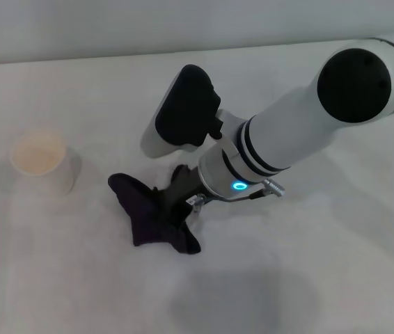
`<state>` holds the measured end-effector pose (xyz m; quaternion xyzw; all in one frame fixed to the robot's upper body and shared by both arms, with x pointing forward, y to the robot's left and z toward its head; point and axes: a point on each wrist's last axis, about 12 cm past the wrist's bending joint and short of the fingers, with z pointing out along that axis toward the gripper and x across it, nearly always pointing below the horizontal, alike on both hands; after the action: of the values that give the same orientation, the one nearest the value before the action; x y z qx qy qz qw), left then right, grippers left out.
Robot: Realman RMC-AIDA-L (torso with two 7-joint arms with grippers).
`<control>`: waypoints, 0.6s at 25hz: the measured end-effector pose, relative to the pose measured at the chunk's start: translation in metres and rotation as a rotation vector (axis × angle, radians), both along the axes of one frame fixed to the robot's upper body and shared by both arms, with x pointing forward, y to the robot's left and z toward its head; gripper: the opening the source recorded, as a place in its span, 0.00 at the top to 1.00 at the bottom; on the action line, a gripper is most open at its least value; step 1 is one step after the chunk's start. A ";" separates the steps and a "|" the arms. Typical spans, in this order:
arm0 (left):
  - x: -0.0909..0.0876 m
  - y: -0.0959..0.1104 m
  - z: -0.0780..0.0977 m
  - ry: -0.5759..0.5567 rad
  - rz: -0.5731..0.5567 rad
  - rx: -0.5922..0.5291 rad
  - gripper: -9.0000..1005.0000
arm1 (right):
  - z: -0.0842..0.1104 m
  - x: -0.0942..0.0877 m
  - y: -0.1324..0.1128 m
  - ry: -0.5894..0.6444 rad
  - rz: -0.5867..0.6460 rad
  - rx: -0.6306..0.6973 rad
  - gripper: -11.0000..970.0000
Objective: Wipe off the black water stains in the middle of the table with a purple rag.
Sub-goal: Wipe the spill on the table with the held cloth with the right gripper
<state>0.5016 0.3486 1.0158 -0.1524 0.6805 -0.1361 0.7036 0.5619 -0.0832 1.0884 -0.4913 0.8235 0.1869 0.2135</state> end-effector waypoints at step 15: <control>-0.002 0.006 0.001 -0.007 0.037 -0.004 0.13 | -0.003 0.030 -0.021 -0.143 -0.135 0.049 0.86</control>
<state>0.4997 0.3550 1.0166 -0.1657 0.6750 -0.1249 0.7081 0.5924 -0.1043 1.0852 -0.4415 0.8324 0.1568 0.2960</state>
